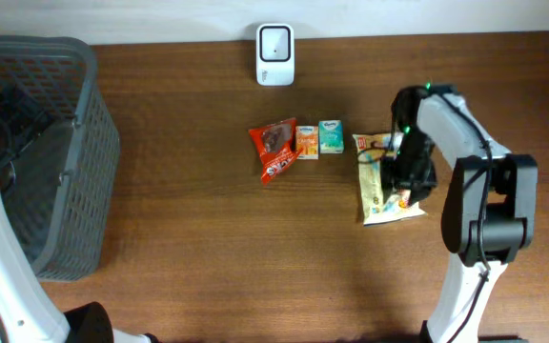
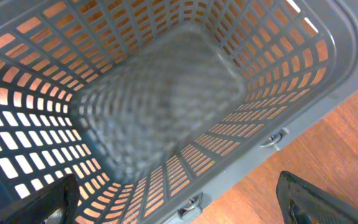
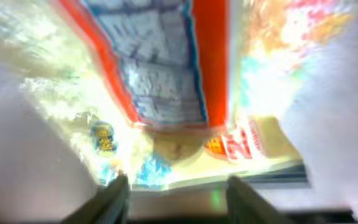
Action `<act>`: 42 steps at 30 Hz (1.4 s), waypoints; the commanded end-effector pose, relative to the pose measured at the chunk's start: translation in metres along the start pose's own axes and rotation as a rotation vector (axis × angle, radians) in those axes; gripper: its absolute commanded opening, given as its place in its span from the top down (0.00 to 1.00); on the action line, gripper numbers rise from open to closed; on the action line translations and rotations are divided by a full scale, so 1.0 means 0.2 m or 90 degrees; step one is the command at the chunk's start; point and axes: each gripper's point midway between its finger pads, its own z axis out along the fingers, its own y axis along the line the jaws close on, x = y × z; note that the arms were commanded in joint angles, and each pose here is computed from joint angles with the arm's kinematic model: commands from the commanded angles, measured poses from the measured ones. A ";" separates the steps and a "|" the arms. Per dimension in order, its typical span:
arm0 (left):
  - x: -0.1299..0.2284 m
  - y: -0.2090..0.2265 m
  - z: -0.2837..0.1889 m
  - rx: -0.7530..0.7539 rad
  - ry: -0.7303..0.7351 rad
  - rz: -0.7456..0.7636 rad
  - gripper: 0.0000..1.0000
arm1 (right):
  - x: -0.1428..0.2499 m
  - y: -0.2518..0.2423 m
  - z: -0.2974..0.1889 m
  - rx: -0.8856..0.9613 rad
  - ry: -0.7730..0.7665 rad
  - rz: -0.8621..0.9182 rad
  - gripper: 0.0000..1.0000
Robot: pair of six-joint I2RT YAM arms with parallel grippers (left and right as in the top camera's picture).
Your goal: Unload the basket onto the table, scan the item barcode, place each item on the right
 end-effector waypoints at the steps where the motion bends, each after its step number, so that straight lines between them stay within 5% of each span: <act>1: 0.00 0.01 -0.01 -0.001 -0.005 -0.010 0.01 | -0.02 0.00 -0.17 -0.005 -0.029 0.003 0.23; 2: 0.00 0.01 -0.01 -0.001 -0.005 -0.010 0.01 | -0.01 0.01 -0.17 -0.007 -0.026 0.003 0.14; 5: 0.00 0.01 -0.01 -0.001 -0.005 -0.010 0.01 | -0.05 0.06 -0.14 0.019 -0.054 -0.026 0.13; 7: 0.00 0.01 -0.01 -0.001 -0.005 -0.010 0.01 | -0.16 0.12 -0.14 0.074 -0.127 -0.057 0.00; 14: 0.00 0.01 -0.01 -0.001 -0.005 -0.010 0.01 | -0.40 0.31 -0.25 0.167 -0.344 0.005 0.01; 24: 0.00 0.01 -0.01 -0.001 -0.005 -0.010 0.01 | -0.52 0.25 -0.01 0.199 -0.404 0.033 0.00; 26: 0.00 0.01 -0.01 -0.001 -0.005 -0.010 0.01 | -0.55 0.20 -0.02 0.238 -0.431 0.045 0.10; 29: 0.00 0.01 -0.01 -0.001 -0.005 -0.010 0.01 | -0.58 0.18 -0.05 0.245 -0.454 0.056 0.46; 32: 0.00 0.01 -0.01 -0.001 -0.005 -0.010 0.01 | -0.60 0.15 -0.03 0.241 -0.453 0.066 0.54; 34: 0.00 0.01 -0.01 -0.001 -0.005 -0.010 0.01 | -0.61 0.14 -0.01 0.222 -0.441 0.071 0.96; 37: 0.00 0.01 -0.01 -0.001 -0.005 -0.010 0.01 | -0.59 0.27 -0.21 0.073 -0.403 0.049 0.96; 40: 0.00 0.01 -0.01 -0.001 -0.005 -0.010 0.01 | -0.43 0.51 -0.68 -0.193 -0.361 -0.148 0.96; 42: 0.00 0.01 -0.01 -0.001 -0.005 -0.010 0.01 | -0.30 0.58 -0.77 -0.349 -0.319 -0.233 0.96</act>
